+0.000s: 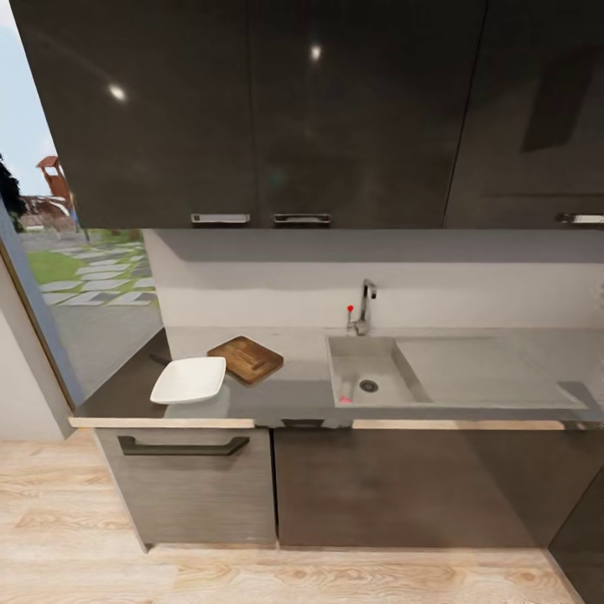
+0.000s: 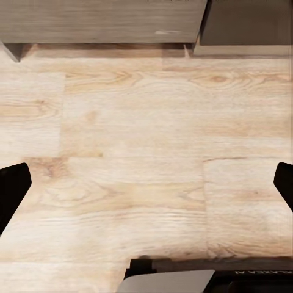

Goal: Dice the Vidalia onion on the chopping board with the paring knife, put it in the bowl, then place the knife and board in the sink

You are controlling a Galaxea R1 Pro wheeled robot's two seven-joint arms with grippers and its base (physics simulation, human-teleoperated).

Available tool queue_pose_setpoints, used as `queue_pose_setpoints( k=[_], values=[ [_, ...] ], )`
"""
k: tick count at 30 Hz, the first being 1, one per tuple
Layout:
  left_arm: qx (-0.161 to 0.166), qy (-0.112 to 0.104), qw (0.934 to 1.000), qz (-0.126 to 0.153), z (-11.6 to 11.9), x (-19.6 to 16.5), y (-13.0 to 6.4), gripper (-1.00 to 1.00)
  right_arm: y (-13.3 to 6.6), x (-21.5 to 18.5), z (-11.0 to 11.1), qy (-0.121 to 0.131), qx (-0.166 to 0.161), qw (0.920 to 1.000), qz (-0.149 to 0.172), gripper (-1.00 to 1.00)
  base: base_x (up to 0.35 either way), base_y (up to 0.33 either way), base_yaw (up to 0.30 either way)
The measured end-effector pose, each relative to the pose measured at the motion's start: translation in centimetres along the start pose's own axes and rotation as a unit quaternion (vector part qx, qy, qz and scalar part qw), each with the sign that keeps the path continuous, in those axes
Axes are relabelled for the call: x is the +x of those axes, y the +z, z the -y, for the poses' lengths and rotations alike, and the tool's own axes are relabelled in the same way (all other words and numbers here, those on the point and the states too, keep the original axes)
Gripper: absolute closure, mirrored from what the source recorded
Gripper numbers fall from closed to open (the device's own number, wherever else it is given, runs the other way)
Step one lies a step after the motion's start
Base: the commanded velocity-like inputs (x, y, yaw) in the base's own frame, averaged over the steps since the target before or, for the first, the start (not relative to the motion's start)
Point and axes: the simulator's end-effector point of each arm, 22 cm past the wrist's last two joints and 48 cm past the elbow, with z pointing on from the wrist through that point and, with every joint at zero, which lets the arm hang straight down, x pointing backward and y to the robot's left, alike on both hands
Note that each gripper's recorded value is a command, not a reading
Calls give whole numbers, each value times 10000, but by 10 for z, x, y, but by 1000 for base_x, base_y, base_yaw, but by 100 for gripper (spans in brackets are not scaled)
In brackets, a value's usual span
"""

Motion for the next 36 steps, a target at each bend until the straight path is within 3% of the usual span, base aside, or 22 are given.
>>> queue_pose_setpoints(
  k=[36],
  values=[
    [0,0,10000,1,0,-6,-26,-100,-24,-12,2,1,-1,10000,3,-100,0,0,-19]
  ],
)
